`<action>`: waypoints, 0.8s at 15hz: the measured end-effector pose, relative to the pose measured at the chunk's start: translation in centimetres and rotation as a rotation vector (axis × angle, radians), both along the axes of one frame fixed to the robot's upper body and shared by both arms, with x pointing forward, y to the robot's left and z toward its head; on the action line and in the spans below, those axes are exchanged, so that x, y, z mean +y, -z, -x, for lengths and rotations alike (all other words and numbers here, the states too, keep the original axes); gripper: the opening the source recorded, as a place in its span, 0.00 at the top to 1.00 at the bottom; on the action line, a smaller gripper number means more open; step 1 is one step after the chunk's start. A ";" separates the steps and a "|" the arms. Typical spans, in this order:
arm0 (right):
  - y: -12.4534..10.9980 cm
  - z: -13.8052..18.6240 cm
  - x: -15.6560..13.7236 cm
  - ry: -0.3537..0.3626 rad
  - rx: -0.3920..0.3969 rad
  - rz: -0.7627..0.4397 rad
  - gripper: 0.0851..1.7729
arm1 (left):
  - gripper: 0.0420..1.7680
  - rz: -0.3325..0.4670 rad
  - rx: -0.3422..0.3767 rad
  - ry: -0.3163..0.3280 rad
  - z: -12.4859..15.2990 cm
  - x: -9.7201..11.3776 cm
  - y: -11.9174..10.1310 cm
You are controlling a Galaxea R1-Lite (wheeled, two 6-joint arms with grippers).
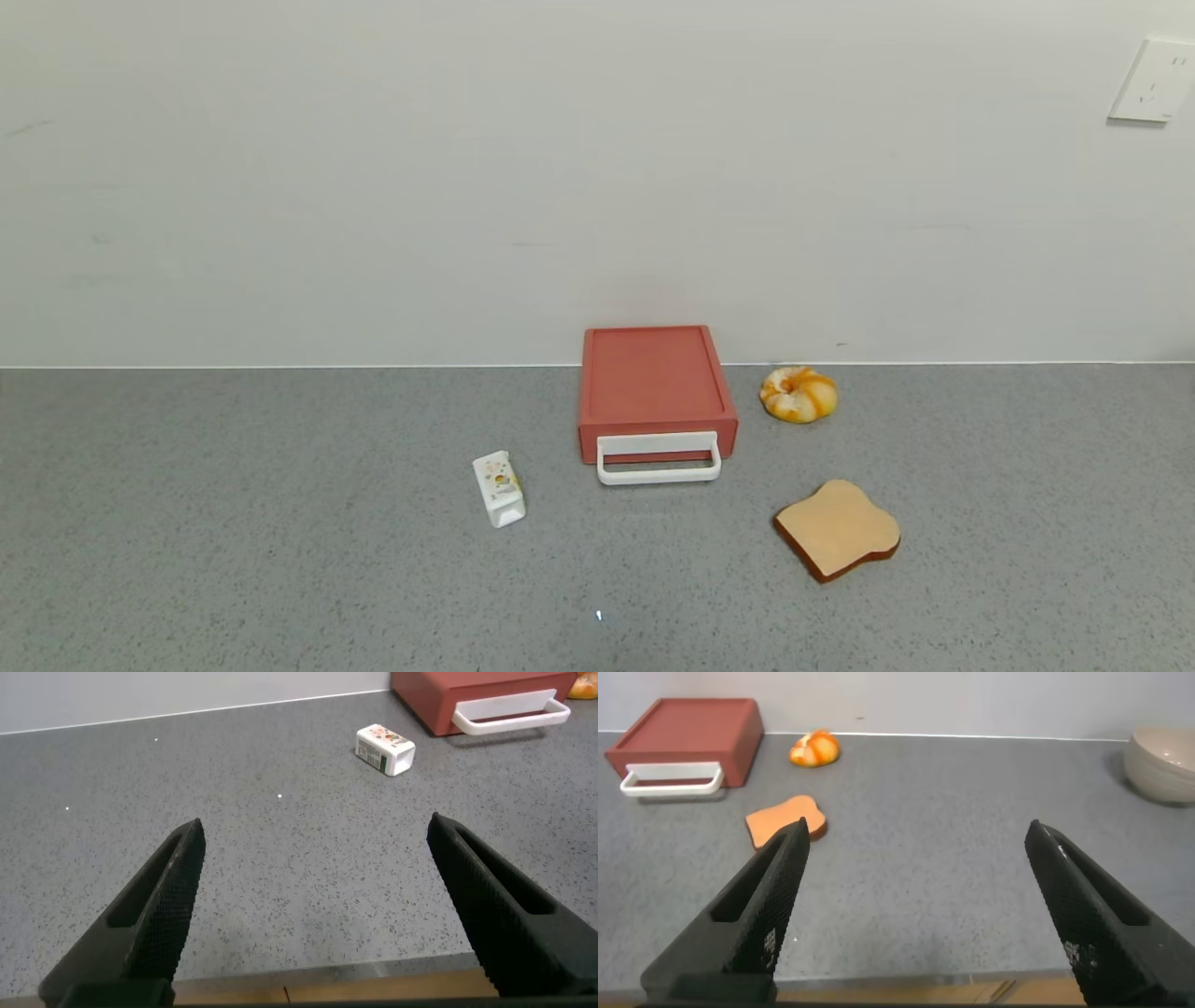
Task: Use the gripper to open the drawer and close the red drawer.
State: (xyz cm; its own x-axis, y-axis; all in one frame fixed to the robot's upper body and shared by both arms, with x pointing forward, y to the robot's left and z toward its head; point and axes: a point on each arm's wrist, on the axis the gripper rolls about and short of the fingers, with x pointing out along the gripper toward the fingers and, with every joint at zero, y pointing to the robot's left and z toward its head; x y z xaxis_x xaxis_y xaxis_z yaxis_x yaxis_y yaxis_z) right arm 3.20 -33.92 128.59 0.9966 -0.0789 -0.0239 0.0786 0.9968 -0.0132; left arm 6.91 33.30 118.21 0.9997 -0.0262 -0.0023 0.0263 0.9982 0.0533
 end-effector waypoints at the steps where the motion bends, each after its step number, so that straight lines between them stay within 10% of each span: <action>1: 0.9 0.1 0.0 -0.001 -0.011 0.001 0.04 | 0.03 0.001 0.000 0.000 0.0 0.0 0.0; 12: 8.5 -3.3 0.2 -0.065 -0.114 0.084 0.04 | 0.03 0.001 0.000 -0.002 0.0 0.0 0.0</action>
State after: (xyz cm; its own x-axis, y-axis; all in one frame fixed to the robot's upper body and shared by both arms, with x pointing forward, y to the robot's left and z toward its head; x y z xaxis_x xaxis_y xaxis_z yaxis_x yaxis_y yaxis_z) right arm 6.53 -33.68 120.08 0.9956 -0.0111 0.0935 0.0197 0.9956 -0.0915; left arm 6.91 33.30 118.22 0.9997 -0.0243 -0.0019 0.0243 0.9984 0.0518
